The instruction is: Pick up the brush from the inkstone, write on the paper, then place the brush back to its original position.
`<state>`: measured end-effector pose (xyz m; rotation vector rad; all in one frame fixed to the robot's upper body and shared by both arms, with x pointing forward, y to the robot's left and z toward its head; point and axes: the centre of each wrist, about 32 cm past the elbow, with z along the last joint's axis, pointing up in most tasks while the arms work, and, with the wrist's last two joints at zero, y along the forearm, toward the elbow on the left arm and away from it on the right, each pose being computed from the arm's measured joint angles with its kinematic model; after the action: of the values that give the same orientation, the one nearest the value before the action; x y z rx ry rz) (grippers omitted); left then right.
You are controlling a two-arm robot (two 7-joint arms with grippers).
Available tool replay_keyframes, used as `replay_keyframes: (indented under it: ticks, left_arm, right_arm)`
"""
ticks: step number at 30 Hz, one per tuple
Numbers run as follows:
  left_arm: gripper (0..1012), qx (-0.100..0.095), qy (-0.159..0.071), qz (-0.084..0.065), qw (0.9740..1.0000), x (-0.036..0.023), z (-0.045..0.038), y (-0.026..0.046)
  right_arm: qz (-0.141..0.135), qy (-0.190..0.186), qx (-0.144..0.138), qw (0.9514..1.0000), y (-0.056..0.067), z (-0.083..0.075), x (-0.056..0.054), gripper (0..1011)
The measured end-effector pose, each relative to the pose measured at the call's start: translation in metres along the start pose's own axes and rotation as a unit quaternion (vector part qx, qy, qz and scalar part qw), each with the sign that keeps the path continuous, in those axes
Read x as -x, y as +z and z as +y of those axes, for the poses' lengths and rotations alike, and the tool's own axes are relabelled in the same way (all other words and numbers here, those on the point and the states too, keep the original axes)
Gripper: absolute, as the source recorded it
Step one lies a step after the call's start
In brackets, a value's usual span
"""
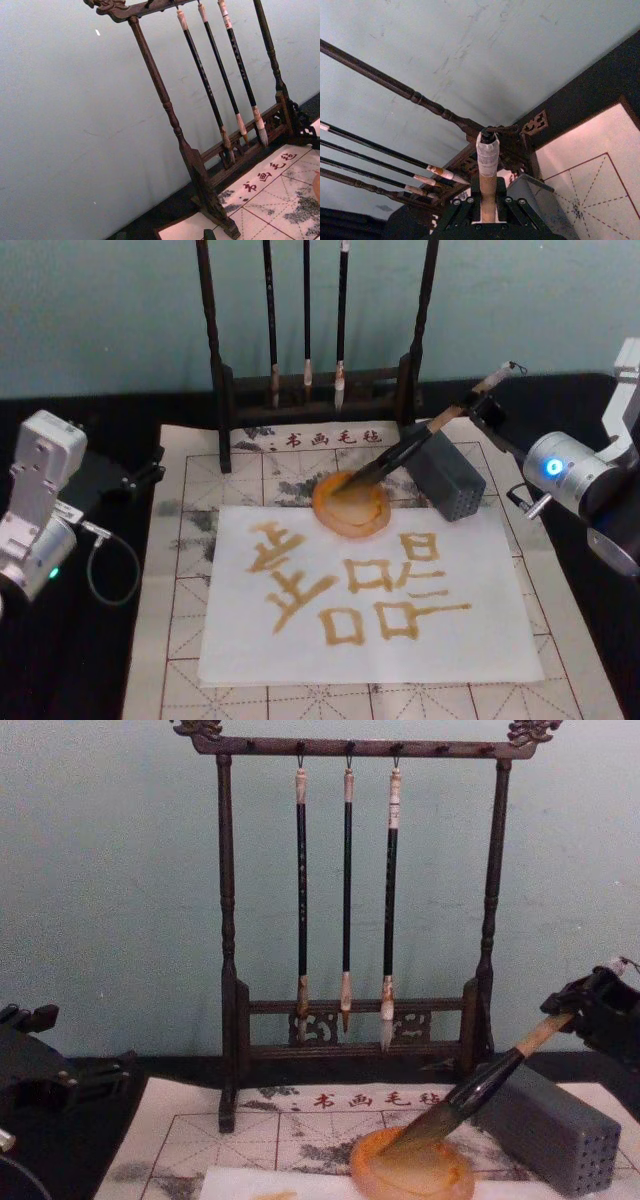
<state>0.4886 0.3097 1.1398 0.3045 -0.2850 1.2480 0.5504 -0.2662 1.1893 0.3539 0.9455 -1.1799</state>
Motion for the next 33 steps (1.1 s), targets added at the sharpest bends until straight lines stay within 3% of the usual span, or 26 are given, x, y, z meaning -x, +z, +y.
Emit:
replay_keyframes:
  ticks: [33]
  left_arm:
    - [1001, 0.0, 0.0, 0.0, 1.0, 0.0, 0.0, 0.0]
  right_arm:
    - [0.006, -0.01, 0.012, 0.9999, -0.0083, -0.001, -0.0025, 201]
